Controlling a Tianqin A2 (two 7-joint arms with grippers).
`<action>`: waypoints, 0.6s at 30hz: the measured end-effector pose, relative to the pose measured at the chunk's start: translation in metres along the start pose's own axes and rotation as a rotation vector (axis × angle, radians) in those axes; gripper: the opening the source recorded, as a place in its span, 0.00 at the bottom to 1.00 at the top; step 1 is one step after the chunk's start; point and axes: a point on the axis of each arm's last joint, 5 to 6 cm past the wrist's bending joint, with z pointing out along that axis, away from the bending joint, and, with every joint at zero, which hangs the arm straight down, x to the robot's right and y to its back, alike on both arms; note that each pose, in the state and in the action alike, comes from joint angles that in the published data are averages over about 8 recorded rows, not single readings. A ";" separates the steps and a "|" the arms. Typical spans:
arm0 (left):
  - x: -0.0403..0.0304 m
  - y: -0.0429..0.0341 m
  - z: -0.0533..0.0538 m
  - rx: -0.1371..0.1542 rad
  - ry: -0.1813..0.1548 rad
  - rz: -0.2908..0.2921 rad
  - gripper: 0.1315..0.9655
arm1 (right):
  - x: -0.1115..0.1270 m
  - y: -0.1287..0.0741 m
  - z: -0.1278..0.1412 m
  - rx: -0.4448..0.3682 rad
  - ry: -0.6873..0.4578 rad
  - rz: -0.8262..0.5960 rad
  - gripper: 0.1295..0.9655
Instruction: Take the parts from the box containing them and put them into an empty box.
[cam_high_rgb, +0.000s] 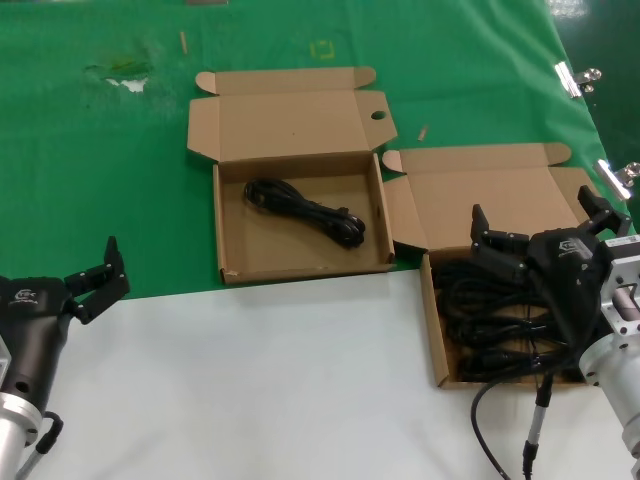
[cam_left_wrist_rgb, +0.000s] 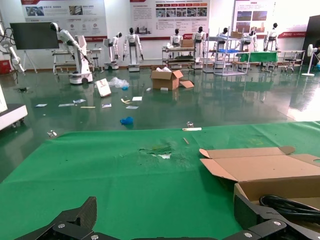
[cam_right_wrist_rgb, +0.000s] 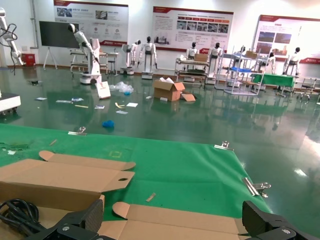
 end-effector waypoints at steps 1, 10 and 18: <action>0.0000 0.0000 0.000 0.000 0.000 0.000 1.00 | 0.000 0.000 0.000 0.000 0.000 0.000 1.00; 0.0000 0.0000 0.000 0.000 0.000 0.000 1.00 | 0.000 0.000 0.000 0.000 0.000 0.000 1.00; 0.0000 0.0000 0.000 0.000 0.000 0.000 1.00 | 0.000 0.000 0.000 0.000 0.000 0.000 1.00</action>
